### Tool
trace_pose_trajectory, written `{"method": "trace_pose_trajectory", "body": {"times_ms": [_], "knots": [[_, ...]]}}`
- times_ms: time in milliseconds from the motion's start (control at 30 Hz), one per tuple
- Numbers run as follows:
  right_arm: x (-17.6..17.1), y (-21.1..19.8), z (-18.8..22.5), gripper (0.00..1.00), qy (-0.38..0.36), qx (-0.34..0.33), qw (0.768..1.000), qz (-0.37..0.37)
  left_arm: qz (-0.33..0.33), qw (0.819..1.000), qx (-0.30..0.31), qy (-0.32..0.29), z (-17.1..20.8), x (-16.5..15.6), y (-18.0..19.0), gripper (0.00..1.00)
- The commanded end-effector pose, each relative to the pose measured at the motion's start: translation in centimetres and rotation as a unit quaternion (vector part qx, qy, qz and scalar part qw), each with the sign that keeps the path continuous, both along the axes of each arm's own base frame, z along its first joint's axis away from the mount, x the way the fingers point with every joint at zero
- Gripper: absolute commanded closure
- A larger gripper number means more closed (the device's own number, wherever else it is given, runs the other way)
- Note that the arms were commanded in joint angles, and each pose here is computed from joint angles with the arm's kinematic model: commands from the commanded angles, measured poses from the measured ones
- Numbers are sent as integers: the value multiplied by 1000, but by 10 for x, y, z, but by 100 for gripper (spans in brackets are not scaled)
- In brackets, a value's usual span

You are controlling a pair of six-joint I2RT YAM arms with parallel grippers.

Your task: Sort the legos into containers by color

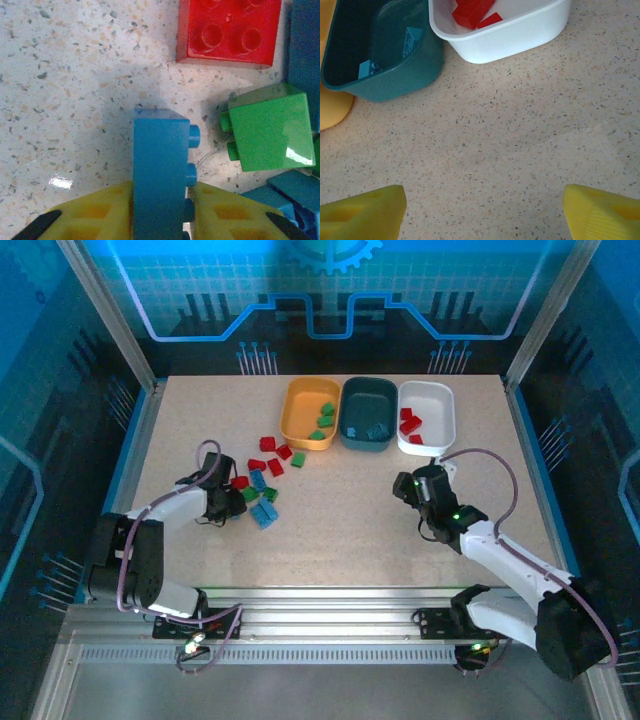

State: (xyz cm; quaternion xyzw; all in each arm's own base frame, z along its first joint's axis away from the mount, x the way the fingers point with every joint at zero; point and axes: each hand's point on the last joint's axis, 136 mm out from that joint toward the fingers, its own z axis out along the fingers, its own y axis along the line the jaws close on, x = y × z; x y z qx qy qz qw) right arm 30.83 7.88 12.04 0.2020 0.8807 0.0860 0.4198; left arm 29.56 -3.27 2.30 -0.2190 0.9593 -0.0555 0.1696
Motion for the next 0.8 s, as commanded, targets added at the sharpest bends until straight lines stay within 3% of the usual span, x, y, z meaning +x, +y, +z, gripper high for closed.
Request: {"method": "trace_pose_trajectory", "body": {"times_ms": [0,133,333,467,700,767], "knots": [[2,3,0,17,-3,-2,1000,7,0,1000,11,2,6,-4,-2,74],[3,3,-3,17,1,-3,1000,8,4,1000,16,-12,23,-20,-6,79],[4,5,-5,18,4,0,1000,10,-11,992,-50,-115,98,-13,-33,80],[4,4,-7,18,6,-2,1000,6,-72,980,-111,-150,136,27,-88,80],[2,-6,-3,17,13,-10,1000,-12,-204,929,-233,-202,176,128,-236,82],[1,-8,-2,17,11,-10,1000,-15,-227,919,-240,-215,171,152,-272,82]]}}
